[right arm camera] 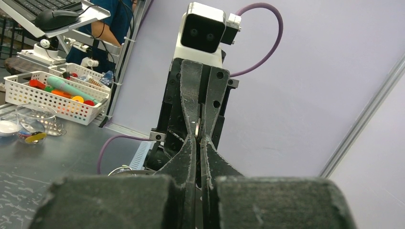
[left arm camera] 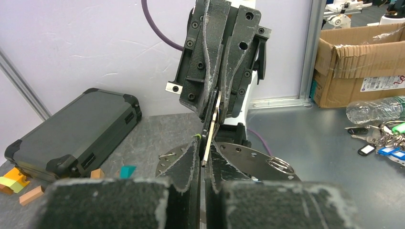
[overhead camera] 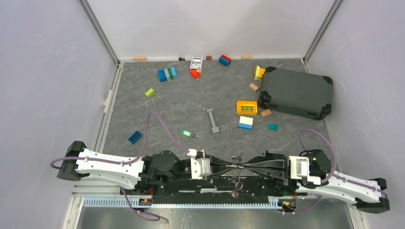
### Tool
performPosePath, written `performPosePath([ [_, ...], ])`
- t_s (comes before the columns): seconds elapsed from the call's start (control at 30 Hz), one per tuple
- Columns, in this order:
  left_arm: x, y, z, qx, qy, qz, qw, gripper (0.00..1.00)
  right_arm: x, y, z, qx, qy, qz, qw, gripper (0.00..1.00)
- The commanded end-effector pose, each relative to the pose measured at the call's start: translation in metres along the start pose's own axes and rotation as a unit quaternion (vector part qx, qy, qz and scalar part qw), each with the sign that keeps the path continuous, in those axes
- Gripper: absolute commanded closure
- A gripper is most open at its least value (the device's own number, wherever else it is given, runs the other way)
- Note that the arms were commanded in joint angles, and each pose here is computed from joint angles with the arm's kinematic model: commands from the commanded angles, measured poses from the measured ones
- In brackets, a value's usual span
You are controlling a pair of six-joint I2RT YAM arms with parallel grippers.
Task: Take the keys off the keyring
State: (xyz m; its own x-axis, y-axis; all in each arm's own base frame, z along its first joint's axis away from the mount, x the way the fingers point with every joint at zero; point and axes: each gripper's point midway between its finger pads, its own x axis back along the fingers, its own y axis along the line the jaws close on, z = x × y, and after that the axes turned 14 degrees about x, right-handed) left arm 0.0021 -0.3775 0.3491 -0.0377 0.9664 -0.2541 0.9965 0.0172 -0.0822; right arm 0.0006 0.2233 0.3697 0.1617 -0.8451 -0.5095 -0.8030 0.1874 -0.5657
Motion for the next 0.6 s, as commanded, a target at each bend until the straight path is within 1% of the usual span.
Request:
performPosePath([
  [0.0, 0.0093, -0.0108, -0.0562, 0.029, -0.086, 0.023, 0.996, 0.98, 0.0040, -0.0262, -0.0281, 0.019, -0.050, 0.064, 0.997, 1.00],
  [0.23, 0.0111, -0.0112, -0.0598, 0.035, -0.096, 0.025, 0.994, 0.98, 0.0115, -0.0325, -0.0270, 0.004, -0.079, 0.109, 0.991, 1.00],
  [0.37, 0.0084, -0.0111, -0.0614, 0.038, -0.098, 0.023, 0.994, 0.97, 0.0097, -0.0269, -0.0265, -0.008, -0.102, 0.106, 0.989, 1.00],
  [0.43, 0.0072, -0.0117, -0.0620, 0.040, -0.099, 0.024, 0.994, 0.93, 0.0070, -0.0254, -0.0285, -0.012, -0.113, 0.102, 0.988, 1.00],
  [0.5, 0.0063, -0.0115, -0.0618, 0.041, -0.101, 0.023, 0.994, 0.87, 0.0050, -0.0244, -0.0303, -0.015, -0.123, 0.099, 0.987, 1.00],
  [0.57, 0.0062, -0.0117, -0.0621, 0.042, -0.104, 0.024, 0.993, 0.77, 0.0044, -0.0251, -0.0339, -0.016, -0.135, 0.101, 0.986, 1.00],
])
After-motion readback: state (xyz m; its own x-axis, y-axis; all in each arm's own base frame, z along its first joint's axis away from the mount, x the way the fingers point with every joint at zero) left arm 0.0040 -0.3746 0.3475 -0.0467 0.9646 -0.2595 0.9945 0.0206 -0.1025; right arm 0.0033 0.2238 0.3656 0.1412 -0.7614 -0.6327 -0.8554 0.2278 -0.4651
